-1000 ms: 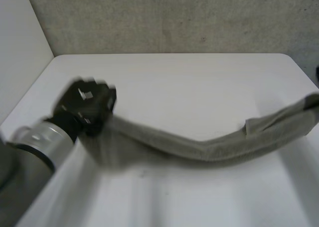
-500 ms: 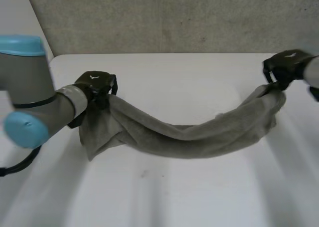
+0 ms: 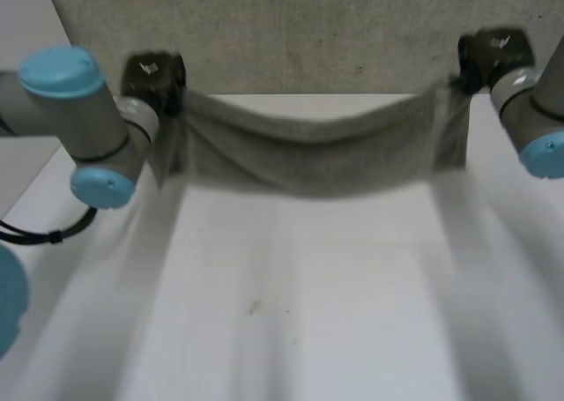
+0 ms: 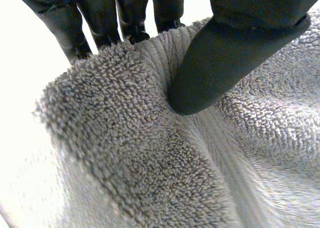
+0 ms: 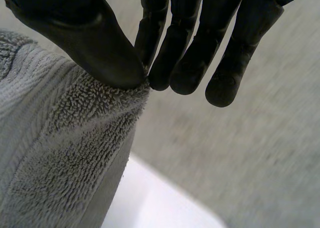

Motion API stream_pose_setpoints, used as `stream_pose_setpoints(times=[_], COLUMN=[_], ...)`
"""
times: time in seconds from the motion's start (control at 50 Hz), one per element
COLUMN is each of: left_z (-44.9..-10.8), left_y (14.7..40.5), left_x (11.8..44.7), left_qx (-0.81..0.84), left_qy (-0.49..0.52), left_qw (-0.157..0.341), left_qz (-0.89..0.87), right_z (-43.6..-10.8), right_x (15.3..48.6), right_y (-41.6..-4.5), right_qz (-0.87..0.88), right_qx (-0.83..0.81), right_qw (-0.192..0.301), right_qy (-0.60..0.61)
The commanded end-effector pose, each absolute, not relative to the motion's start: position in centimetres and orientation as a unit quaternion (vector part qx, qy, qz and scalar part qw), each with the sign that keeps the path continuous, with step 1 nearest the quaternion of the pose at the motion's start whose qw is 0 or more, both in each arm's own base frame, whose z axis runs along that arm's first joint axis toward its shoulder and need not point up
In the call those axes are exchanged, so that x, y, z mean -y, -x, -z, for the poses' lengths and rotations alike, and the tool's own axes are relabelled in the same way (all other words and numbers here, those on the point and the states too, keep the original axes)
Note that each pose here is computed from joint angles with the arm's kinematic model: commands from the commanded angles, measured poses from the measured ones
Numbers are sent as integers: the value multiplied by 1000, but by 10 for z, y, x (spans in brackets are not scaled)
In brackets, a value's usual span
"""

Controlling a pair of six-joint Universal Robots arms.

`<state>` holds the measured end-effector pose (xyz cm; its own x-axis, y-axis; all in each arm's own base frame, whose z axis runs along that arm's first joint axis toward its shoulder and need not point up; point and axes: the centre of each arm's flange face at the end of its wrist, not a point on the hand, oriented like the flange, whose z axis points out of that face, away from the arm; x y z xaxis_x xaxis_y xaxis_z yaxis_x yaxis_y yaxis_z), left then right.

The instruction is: Fold the towel.

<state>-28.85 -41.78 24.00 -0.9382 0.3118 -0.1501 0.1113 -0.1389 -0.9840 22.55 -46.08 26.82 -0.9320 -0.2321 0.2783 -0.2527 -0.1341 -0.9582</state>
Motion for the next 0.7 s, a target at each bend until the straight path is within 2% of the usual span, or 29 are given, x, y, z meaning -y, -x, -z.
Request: stream_pose_setpoints(times=[0.02, 0.08, 0.14, 0.18, 0.2, 0.24, 0.26, 0.28, 0.3, 0.32, 0.34, 0.36, 0.4, 0.48, 0.56, 0.6, 0.64, 0.68, 0.7], left_z=[-299, -307, -298, -262, -262, -223, -223, -202, -181, -181, -164, -146, -136, -123, -137, -137, -143, -145, -145], left_y=[273, 268, 267, 269, 269, 264, 264, 260, 256, 256, 254, 251, 248, 238, 219, 219, 210, 208, 208], left_x=[405, 394, 389, 379, 379, 370, 370, 365, 359, 359, 352, 341, 333, 317, 290, 290, 268, 256, 256], left_qx=[592, 568, 574, 611, 612, 654, 654, 677, 698, 698, 718, 739, 751, 772, 784, 784, 795, 801, 801], left_qy=[93, 82, 87, 119, 119, 141, 141, 148, 154, 154, 157, 161, 166, 186, 231, 231, 252, 260, 260], left_qw=[95, 110, 111, 124, 124, 130, 130, 131, 131, 131, 131, 129, 124, 101, 51, 51, 33, 32, 32], left_qz=[-795, -811, -806, -772, -772, -732, -732, -709, -687, -687, -665, -642, -627, -599, -575, -575, -551, -539, -539], right_z=[-333, -330, -317, -285, -285, -249, -249, -227, -205, -185, -170, -169, -149, -149, -169, -179, -186, -200, -200], right_x=[441, 432, 428, 421, 421, 416, 416, 413, 409, 405, 400, 400, 390, 386, 379, 373, 367, 352, 352], right_y=[-221, -220, -222, -223, -223, -222, -222, -222, -222, -221, -219, -219, -208, -186, -170, -159, -151, -136, -135], right_qz=[-799, -788, -766, -720, -720, -681, -681, -658, -633, -609, -590, -590, -548, -522, -520, -516, -512, -497, -497], right_qx=[586, 597, 620, 664, 664, 696, 696, 713, 731, 748, 760, 760, 785, 806, 811, 815, 819, 815, 815], right_qw=[-61, -68, -74, -86, -86, -92, -92, -93, -88, -80, -71, -71, -49, -32, -24, -19, -11, 19, 19], right_qy=[-119, -135, -152, -180, -180, -207, -207, -224, -238, -252, -264, -264, -286, -278, -267, -261, -261, -299, -299])
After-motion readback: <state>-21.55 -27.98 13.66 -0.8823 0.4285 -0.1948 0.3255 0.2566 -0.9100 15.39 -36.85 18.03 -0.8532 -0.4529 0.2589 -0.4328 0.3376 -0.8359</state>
